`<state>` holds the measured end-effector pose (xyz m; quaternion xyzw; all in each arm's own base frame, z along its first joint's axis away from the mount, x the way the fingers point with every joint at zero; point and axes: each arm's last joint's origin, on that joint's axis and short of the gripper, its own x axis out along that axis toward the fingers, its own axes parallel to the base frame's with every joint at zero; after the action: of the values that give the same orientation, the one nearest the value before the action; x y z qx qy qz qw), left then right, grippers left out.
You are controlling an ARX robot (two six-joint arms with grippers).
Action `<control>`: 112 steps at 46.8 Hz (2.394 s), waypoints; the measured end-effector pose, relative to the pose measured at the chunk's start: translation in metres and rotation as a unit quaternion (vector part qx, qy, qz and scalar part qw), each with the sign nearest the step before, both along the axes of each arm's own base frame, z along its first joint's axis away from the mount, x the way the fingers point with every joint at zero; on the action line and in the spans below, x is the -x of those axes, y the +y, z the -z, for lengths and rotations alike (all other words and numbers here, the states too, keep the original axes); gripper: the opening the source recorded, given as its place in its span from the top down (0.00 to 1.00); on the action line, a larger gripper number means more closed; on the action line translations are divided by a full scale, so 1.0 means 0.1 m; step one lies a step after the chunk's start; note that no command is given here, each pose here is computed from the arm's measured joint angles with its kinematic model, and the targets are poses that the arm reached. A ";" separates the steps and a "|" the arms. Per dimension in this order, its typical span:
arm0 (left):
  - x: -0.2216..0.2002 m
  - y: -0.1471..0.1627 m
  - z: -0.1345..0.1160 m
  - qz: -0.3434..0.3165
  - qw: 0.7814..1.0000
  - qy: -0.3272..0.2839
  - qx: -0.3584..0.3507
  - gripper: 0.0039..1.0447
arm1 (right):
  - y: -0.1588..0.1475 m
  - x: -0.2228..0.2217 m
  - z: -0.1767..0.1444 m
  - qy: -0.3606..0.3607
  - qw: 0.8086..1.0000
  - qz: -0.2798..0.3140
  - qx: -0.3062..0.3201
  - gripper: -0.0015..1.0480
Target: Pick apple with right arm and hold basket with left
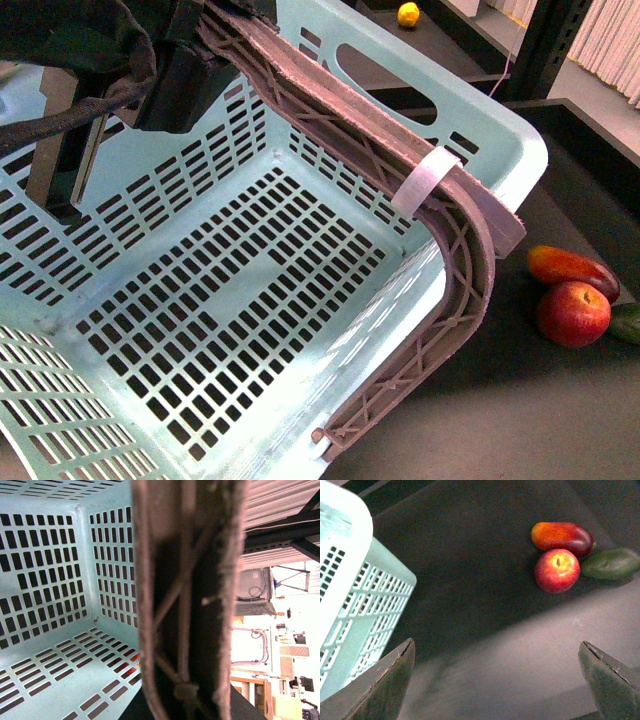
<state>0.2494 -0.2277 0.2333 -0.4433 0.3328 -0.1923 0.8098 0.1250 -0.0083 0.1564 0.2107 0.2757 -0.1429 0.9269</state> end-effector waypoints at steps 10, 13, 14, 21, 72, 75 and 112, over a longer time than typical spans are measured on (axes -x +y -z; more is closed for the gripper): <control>0.00 0.00 0.00 0.000 1.000 0.000 0.000 0.95 | -0.36 -0.53 0.18 0.035 0.999 0.021 -0.013 0.09; 0.00 0.00 0.00 0.000 1.000 0.000 0.000 0.95 | -0.48 -0.69 0.26 0.049 0.998 0.032 0.001 0.09; 0.00 0.00 0.00 0.000 1.000 0.000 0.000 0.95 | -0.53 -0.75 0.30 0.058 0.998 0.039 0.011 0.09; 0.00 0.00 0.01 0.000 1.000 0.000 -0.001 0.95 | -0.71 -1.03 0.66 0.126 0.990 0.057 0.024 0.09; 0.00 0.00 0.01 0.001 1.000 0.001 -0.002 0.95 | -1.09 -1.89 1.80 0.261 0.963 0.056 0.043 0.09; 0.00 0.00 0.01 0.001 1.000 0.001 -0.002 0.95 | -1.11 -1.93 1.84 0.263 0.962 0.057 0.039 0.09; 0.00 0.00 0.01 0.001 1.000 0.001 -0.002 0.95 | -1.13 -1.91 1.58 0.227 0.973 0.011 0.037 0.32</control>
<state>0.2498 -0.2282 0.2319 -0.4414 0.3343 -0.1916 0.8104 0.3164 -0.1210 -0.0011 0.1410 0.4709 -0.2070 0.8459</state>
